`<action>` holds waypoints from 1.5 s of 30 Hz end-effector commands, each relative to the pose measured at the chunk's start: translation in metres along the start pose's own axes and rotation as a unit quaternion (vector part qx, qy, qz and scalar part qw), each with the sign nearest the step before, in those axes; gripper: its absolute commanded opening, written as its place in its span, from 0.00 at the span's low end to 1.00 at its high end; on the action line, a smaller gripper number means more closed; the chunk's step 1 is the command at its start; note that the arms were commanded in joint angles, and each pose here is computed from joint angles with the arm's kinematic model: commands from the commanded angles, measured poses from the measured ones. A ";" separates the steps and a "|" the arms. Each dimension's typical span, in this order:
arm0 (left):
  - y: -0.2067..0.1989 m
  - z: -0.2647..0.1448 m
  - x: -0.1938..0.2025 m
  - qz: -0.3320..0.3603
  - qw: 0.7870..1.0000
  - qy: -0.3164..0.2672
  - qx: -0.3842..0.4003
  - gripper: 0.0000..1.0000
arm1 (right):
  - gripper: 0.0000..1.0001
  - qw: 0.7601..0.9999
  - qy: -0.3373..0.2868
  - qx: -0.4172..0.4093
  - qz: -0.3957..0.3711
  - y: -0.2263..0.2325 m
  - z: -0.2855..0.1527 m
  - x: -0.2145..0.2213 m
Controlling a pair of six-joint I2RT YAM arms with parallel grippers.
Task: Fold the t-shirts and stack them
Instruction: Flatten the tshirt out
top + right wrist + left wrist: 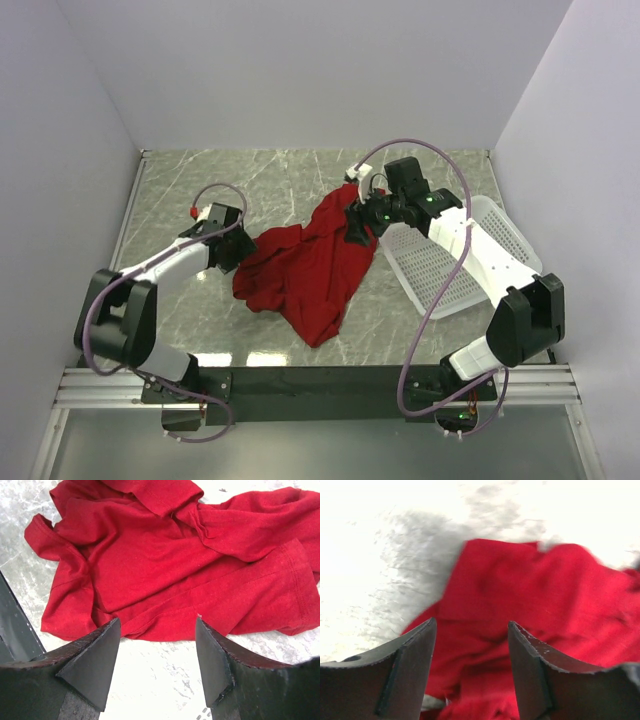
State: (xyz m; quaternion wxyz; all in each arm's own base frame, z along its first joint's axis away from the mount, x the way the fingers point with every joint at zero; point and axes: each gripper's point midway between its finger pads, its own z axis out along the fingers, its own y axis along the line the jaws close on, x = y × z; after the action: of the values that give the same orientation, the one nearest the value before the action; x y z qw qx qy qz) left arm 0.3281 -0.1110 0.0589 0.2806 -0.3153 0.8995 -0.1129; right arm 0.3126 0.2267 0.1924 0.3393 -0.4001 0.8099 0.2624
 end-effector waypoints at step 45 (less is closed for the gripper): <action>-0.005 -0.059 -0.078 0.058 0.990 -0.122 0.030 0.81 | 0.89 0.967 0.169 0.180 0.054 -0.042 -0.055 0.122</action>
State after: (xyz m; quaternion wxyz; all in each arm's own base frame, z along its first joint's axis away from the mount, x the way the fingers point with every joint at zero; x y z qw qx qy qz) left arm 0.3456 -0.0645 0.1153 0.3659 -0.2799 0.8851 -0.0660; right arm 0.2941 0.1139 0.1281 0.2478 -0.3193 0.9077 0.1122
